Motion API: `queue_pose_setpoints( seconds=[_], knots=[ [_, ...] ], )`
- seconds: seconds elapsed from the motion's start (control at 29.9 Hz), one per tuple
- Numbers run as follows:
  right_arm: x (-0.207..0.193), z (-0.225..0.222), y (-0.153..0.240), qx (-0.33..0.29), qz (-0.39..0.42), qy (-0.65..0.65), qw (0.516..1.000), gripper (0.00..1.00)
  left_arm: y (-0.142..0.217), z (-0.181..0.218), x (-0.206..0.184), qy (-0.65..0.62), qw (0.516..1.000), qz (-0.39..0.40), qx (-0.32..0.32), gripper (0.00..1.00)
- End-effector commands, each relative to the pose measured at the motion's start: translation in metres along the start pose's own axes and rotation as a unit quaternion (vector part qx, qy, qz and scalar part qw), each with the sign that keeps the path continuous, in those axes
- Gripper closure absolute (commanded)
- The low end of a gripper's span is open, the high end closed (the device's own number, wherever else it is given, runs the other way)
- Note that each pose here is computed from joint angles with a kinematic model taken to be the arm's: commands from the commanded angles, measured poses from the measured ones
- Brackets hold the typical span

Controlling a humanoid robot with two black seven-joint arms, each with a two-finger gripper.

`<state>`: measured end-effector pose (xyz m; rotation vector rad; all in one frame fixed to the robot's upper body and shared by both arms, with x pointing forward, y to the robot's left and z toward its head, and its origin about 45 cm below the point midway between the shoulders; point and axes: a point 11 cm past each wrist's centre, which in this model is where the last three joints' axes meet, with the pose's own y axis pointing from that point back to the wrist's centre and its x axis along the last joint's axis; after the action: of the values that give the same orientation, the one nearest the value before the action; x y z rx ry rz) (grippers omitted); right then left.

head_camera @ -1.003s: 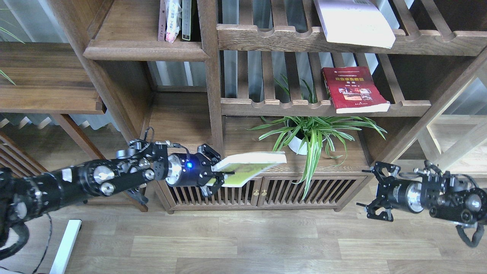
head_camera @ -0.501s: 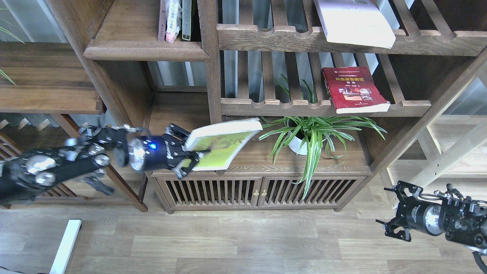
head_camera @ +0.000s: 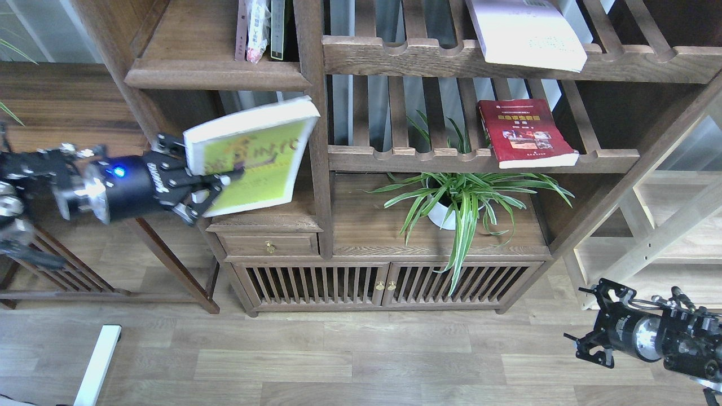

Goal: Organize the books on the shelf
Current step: 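Lift the paperback with the left gripper up toward the upper shelf, then insert the paperback onto the upper shelf with the left gripper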

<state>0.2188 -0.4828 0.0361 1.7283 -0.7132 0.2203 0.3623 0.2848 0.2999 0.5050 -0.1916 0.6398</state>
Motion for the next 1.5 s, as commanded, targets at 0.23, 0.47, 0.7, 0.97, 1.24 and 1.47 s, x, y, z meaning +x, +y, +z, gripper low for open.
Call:
queue_pose_setpoints(
  seconds=[0.23,0.47,0.7,0.97,1.24,1.47],
  knots=[
    [-0.001,0.002,-0.001,-0.003,0.001,0.0,1.0,0.0,0.06,0.02,0.043,0.036,0.998,0.053,-0.016,1.0],
    [-0.002,0.002,-0.001,-0.003,0.001,-0.002,1.0,0.0,0.092,0.038,0.062,0.061,0.994,0.078,-0.042,1.0],
    [-0.007,-0.001,-0.004,0.0,-0.003,-0.002,1.0,0.0,0.104,0.061,0.077,0.086,0.989,0.102,-0.071,1.0],
    [-0.015,0.003,-0.002,-0.005,-0.005,-0.001,1.0,0.0,0.102,0.064,0.09,0.081,0.985,0.136,-0.061,1.0],
    [-0.017,0.004,-0.002,-0.005,-0.007,-0.002,1.0,0.0,0.088,0.063,0.106,0.087,0.979,0.179,-0.051,1.0],
    [-0.018,0.002,-0.004,-0.003,-0.007,-0.001,1.0,0.0,0.069,0.065,0.111,0.094,0.976,0.19,-0.048,1.0]
  ],
)
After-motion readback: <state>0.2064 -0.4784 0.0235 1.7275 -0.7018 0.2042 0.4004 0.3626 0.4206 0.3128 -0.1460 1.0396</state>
